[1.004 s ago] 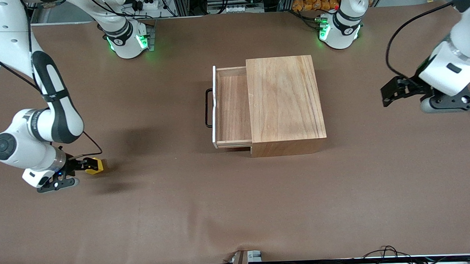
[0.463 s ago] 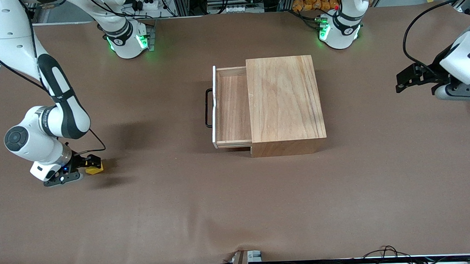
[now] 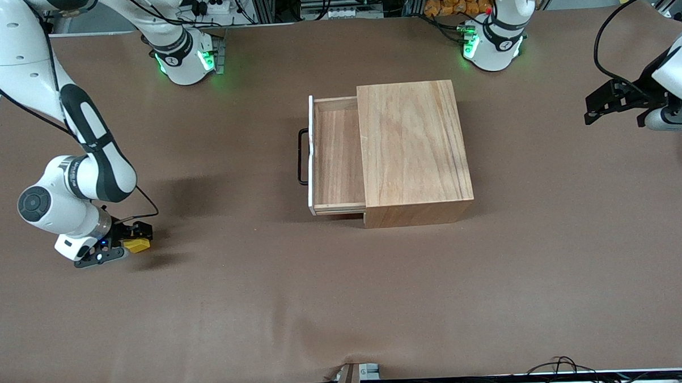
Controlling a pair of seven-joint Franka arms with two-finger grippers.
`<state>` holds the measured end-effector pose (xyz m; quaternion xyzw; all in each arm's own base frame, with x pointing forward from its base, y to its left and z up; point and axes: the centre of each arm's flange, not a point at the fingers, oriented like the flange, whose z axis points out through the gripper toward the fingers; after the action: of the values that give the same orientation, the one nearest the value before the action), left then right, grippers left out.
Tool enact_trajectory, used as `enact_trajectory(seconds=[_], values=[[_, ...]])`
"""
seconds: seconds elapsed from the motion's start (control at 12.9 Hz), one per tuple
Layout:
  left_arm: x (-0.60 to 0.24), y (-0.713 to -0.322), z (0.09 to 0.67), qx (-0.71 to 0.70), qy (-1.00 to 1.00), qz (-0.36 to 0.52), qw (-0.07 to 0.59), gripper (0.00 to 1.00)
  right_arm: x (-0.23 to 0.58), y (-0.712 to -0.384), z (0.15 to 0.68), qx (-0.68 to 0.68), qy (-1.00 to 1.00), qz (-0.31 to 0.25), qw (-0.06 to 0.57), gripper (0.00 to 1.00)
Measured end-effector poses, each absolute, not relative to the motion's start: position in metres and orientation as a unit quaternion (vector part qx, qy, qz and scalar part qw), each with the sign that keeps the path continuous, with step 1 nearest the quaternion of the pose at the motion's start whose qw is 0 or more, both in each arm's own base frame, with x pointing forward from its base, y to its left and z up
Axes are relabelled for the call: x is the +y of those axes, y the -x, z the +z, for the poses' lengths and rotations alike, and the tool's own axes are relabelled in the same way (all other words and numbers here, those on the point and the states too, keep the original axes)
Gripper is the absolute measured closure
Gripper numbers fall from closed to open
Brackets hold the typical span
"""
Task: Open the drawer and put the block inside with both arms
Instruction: 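Grasp the yellow cube with the right gripper and lift it, then carry the yellow cube with the right gripper into the open drawer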
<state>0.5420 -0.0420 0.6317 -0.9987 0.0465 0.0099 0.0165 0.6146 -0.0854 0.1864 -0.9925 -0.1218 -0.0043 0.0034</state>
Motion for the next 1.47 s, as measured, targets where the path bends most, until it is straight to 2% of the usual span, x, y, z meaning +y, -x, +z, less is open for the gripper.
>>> enact_trajectory(seconds=[0.08,0.31,0.54,0.69,1.08,1.47], values=[[-0.041,-0.542,0.632,0.048,0.998,0.009,0.028,0.0,-0.086,-0.614,0.186,-0.13,0.991,-0.004,0.003,0.09],[-0.039,-0.545,0.638,0.046,0.998,0.002,0.032,0.0,-0.087,-0.614,0.186,-0.138,0.99,-0.005,0.003,0.45],[-0.038,-0.545,0.64,0.029,0.999,0.0,0.032,0.0,-0.087,-0.619,0.194,-0.146,0.989,-0.017,-0.001,0.44],[-0.043,-0.545,0.638,0.023,0.999,0.003,0.031,0.0,-0.089,-0.634,0.232,-0.157,0.986,-0.047,-0.011,0.44],[-0.045,-0.545,0.632,0.022,0.999,0.011,0.028,0.0,-0.089,-0.644,0.408,-0.168,0.983,-0.069,-0.023,0.44],[-0.047,-0.547,0.629,0.02,1.0,0.014,0.014,0.0,-0.073,-0.616,0.561,-0.167,0.985,-0.002,0.035,0.44]])
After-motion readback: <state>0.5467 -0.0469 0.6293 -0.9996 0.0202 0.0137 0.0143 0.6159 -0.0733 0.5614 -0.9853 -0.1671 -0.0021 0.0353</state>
